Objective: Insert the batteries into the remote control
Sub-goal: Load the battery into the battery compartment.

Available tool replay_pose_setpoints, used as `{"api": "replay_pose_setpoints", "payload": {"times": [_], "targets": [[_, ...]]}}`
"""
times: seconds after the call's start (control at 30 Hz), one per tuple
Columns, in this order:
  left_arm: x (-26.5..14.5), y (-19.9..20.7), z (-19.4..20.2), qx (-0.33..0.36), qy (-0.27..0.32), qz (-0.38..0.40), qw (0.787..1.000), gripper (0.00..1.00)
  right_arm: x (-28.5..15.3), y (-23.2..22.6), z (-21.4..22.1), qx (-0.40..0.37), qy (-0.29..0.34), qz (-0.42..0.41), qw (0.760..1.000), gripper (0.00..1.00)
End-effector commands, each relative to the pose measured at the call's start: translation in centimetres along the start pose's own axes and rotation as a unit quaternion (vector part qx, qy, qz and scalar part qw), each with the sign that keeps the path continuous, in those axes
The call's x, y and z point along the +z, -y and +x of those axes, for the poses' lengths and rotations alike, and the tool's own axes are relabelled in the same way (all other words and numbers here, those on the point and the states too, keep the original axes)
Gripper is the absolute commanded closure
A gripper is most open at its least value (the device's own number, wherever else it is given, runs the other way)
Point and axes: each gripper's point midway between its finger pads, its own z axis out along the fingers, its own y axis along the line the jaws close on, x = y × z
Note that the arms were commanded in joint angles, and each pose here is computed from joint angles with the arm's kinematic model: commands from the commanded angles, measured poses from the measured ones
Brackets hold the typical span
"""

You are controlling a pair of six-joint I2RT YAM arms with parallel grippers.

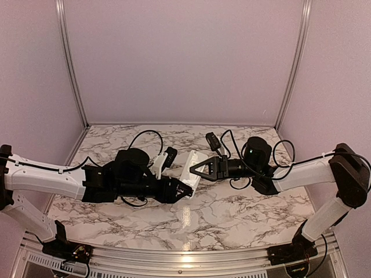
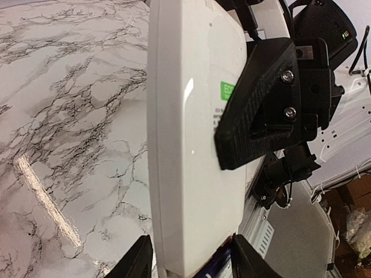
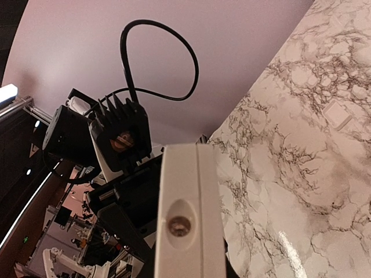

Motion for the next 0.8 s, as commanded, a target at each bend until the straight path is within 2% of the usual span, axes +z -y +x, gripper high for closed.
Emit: {"api": "replay_pose_setpoints", "payload": {"times": [0.0,0.1,0.27,0.33,0.47,0.6,0.77], "targets": [[0.2,-0.4,-0.5,-0.013,0.009,0.006,1.000,0.58,0.3,-2.6,-1.3,-0.037,0.009,-0.028,0.999,1.00],[0.3,-1.0,-0.2,-0.014,0.005,-0.005,1.000,0.67,0.3,-2.6,-1.3,-0.036,0.009,-0.028,0.999,1.00],[0.4,-1.7,0.3,0.000,-0.009,-0.023,1.000,0.68,0.3,-2.6,-1.6,-0.036,0.013,-0.028,0.999,1.00],[0.3,-1.9,0.4,0.011,-0.018,-0.030,0.999,0.61,0.1,-2.4,-1.9,-0.034,0.016,-0.026,0.999,1.00],[-0.9,-2.5,-0.7,0.023,-0.007,-0.049,0.999,0.37,-0.8,-1.7,-2.5,-0.033,0.025,-0.011,0.999,1.00],[-4.0,-6.9,-3.3,-0.001,0.041,-0.122,0.992,0.28,-2.6,-0.2,-3.2,-0.023,0.042,0.018,0.999,1.00],[-7.3,-13.9,-3.9,-0.040,0.051,-0.239,0.969,0.13,-4.8,1.4,-3.6,-0.018,0.059,0.056,0.997,1.00]]}}
